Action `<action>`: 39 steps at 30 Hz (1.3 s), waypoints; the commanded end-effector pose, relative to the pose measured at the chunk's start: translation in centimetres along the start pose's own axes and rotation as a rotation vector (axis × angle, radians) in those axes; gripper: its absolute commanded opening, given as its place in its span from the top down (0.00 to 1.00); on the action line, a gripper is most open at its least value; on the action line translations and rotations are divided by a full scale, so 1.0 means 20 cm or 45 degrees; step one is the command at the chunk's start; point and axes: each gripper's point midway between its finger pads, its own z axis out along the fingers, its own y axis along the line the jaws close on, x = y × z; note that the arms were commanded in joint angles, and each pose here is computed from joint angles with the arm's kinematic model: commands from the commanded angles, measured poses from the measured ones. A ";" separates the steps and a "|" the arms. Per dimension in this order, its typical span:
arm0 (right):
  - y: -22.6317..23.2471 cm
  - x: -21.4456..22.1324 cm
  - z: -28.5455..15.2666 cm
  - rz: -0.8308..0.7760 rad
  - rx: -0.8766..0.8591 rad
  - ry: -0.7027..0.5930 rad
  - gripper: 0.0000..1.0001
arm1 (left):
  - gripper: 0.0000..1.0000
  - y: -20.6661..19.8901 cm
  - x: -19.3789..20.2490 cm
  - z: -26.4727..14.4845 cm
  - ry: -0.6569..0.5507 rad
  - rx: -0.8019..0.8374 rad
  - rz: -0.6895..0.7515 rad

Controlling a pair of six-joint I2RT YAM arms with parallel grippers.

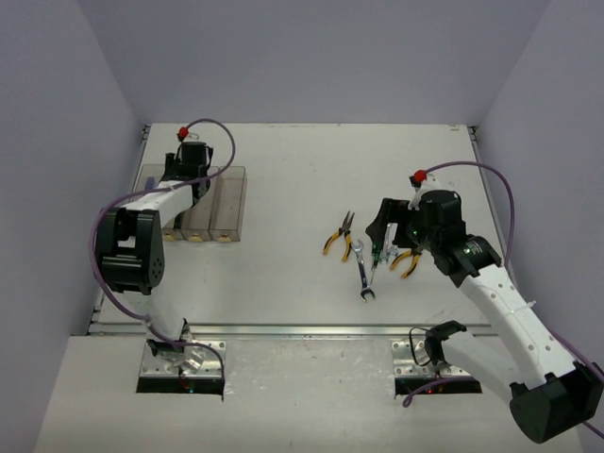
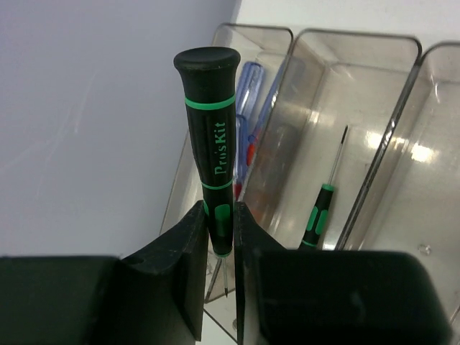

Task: Sort the tools into containers

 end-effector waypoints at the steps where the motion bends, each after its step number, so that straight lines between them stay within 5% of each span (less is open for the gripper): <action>1: 0.02 -0.02 0.00 -0.019 -0.041 -0.034 0.01 | 0.98 -0.04 0.00 0.02 -0.052 0.027 -0.057; 5: 0.02 -0.01 0.01 -0.018 -0.043 -0.022 0.01 | 0.82 -0.10 0.08 0.06 -0.017 0.052 -0.038; 10: 0.00 0.00 0.02 -0.020 -0.018 -0.013 0.01 | 0.30 -0.07 0.04 0.04 0.036 0.003 -0.108; 16: -0.01 0.05 0.09 -0.039 0.000 0.084 0.01 | 0.09 0.07 -0.41 -0.27 -0.156 0.160 -0.402; 19: -0.05 0.11 0.17 -0.029 0.056 0.210 0.01 | 0.00 0.07 -0.57 -0.63 -0.247 0.478 -0.539; 25: -0.20 0.21 0.31 0.020 0.294 0.355 0.20 | 0.00 0.09 -0.43 -1.28 -0.448 1.072 -0.911; 30: -0.29 0.21 0.41 0.050 0.440 0.369 0.61 | 0.00 -0.06 -0.09 -1.33 -0.403 1.221 -0.847; 39: -0.39 0.42 0.48 0.123 0.551 0.487 0.69 | 0.00 -0.12 0.12 -1.43 -0.441 1.387 -0.779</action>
